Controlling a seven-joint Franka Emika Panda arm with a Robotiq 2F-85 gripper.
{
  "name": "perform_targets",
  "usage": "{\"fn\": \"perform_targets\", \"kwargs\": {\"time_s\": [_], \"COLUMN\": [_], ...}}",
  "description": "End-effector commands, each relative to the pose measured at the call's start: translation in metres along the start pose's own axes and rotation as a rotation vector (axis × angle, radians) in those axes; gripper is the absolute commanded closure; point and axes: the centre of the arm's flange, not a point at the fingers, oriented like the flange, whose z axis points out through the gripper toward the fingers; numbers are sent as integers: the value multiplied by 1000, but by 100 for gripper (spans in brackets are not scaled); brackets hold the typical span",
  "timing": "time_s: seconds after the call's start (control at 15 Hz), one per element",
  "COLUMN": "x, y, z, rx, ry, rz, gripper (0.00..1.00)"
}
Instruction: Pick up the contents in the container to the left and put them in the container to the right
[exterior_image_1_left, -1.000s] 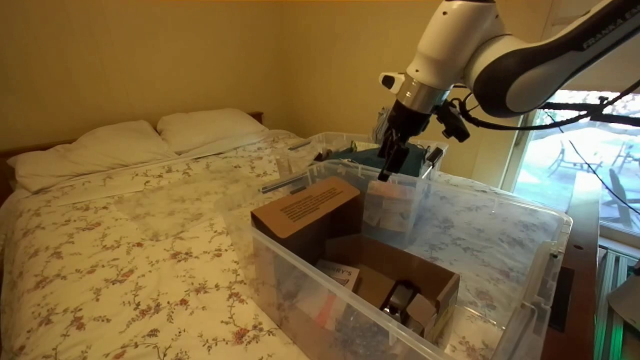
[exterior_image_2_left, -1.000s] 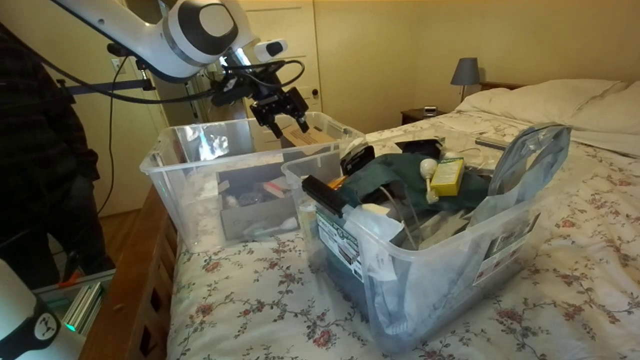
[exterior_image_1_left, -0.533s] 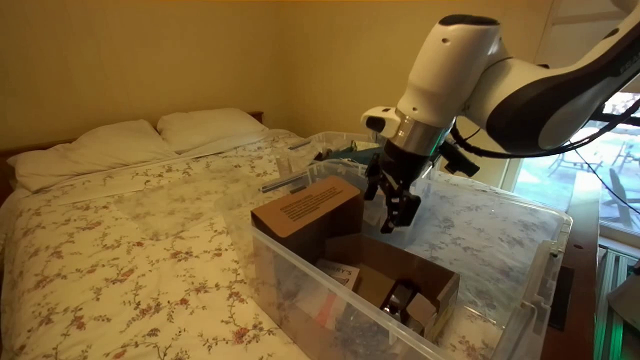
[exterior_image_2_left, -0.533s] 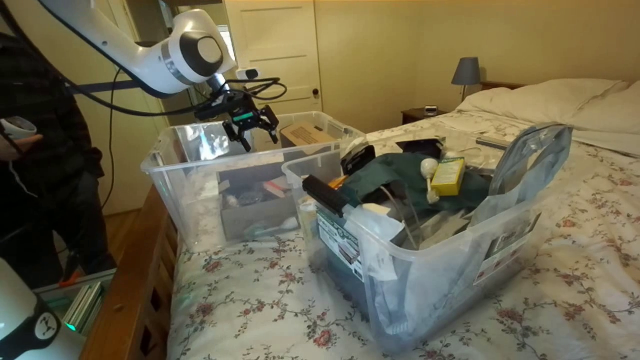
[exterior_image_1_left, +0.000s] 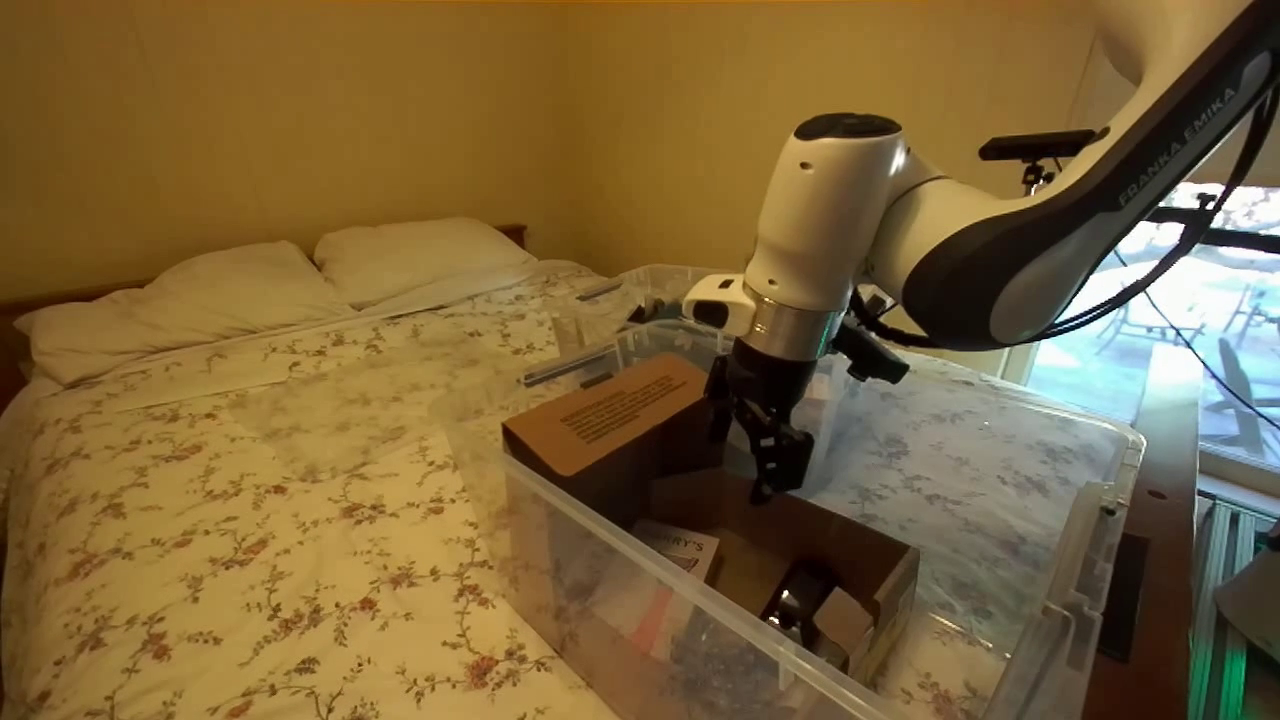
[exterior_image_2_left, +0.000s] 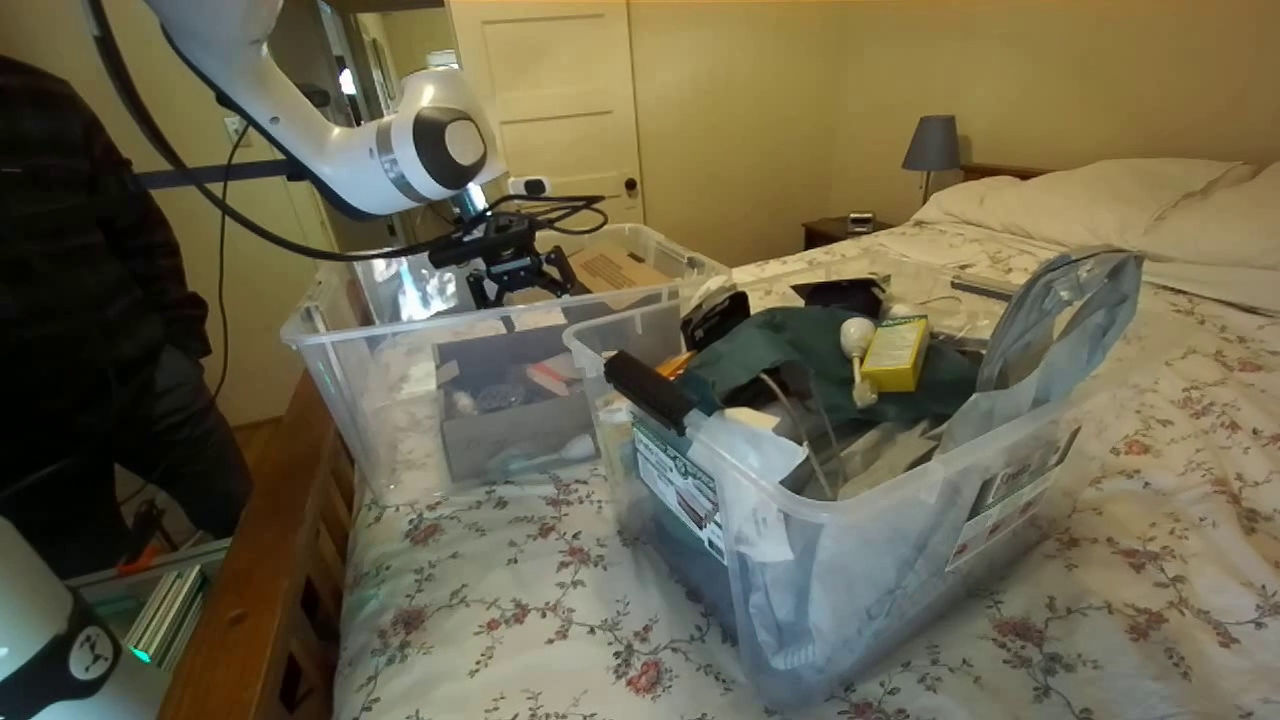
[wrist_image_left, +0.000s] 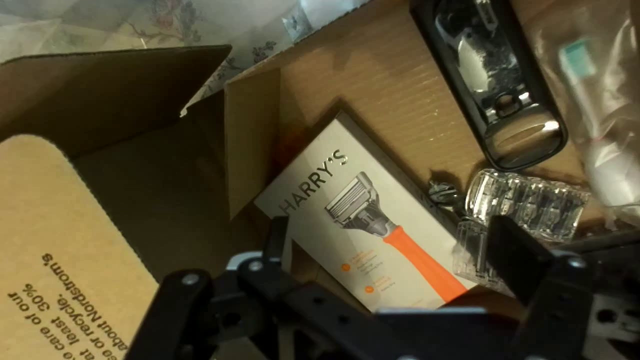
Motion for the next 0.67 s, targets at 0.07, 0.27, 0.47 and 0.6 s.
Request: {"fn": "perform_targets", "kwargs": {"time_s": [0.07,0.27,0.47,0.6], "x": [-20,-11,6,13], "y": [-2,-12,-26,-36], "z": [25,48,67,78], "rx": [99,175,264,310], "ry": [63,137,176,169], "rz": [-67,-80,-94,-100], "gripper": [0,0,0,0]}}
